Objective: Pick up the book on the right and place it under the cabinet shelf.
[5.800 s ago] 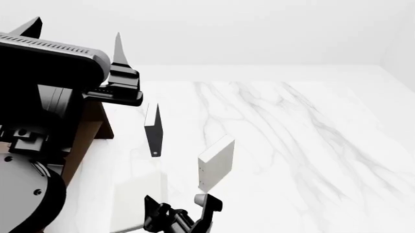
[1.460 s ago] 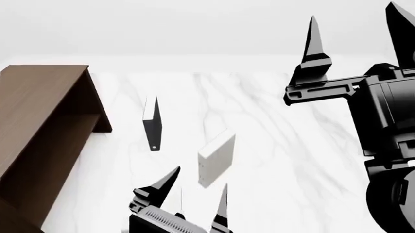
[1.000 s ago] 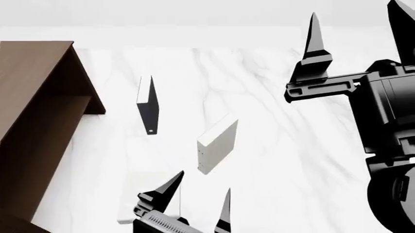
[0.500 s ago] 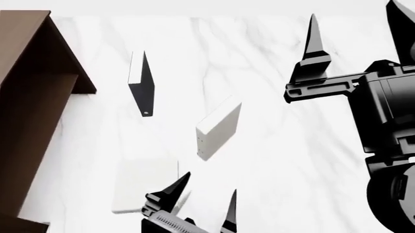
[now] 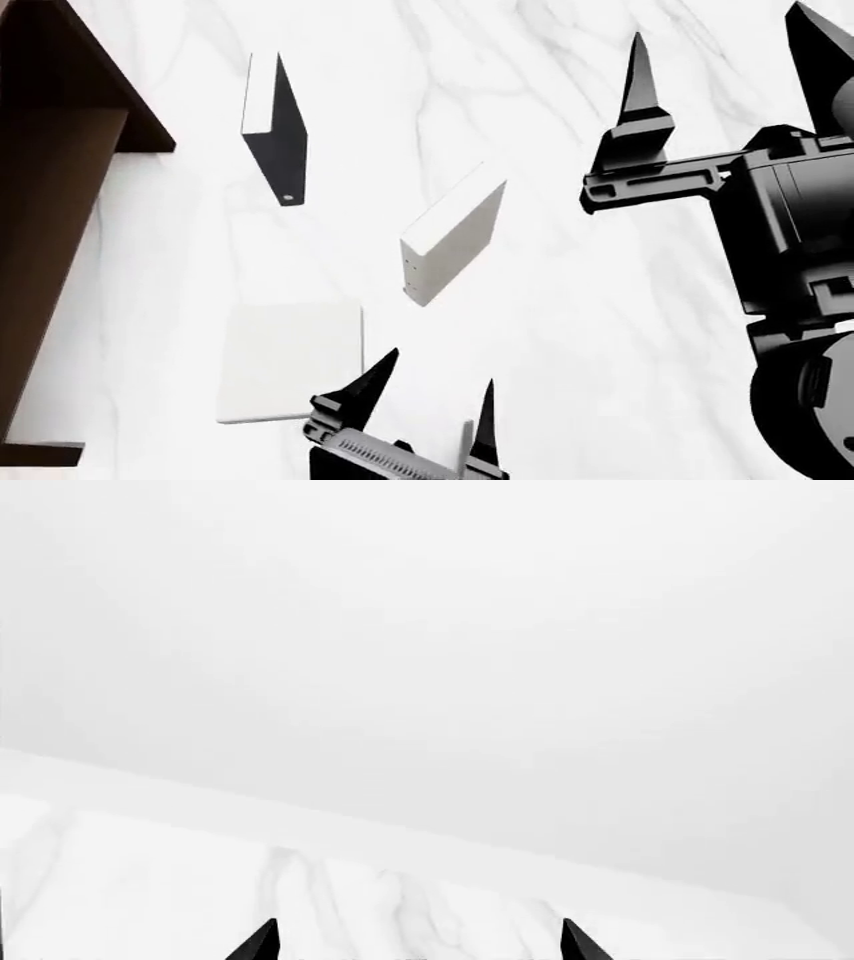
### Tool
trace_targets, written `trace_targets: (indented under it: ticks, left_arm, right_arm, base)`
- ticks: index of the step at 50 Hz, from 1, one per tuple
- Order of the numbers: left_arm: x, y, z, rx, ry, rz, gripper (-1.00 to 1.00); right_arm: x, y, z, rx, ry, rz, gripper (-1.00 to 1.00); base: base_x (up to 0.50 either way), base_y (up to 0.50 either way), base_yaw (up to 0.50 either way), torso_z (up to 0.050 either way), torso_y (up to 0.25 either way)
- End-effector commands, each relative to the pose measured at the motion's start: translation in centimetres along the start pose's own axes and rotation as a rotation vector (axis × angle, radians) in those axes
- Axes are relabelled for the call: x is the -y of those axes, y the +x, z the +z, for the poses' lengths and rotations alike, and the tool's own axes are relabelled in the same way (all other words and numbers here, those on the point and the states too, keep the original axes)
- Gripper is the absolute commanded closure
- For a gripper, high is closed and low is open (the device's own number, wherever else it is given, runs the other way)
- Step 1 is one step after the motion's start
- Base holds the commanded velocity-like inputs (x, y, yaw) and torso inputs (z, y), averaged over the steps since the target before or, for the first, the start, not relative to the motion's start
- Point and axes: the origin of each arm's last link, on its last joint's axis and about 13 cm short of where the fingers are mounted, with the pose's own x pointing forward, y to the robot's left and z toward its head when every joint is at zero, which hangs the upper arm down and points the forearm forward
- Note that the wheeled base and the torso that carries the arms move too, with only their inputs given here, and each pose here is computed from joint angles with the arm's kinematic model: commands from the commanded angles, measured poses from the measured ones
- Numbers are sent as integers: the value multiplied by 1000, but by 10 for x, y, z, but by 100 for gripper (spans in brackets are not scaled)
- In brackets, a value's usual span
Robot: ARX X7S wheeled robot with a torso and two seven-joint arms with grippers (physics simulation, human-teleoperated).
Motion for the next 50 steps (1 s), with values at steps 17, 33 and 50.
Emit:
trace_targets:
  ticks: [17,33,50]
  left_arm:
    - [8,14,-34,16,24,95,-100]
    - [18,16,-49,-2,-29,48,-100]
    - [10,25,-68,-11,-193,75,-100]
  right_arm:
    - [-1,2,-3,-10,10,11,-100]
    - [-2,1,-8,-26,18,15,-100]
    - [-1,0,-6,-32,18,23,-100]
  base:
    - [0,0,0,0,0]
    - [0,0,0,0,0]
    - [0,0,0,0,0]
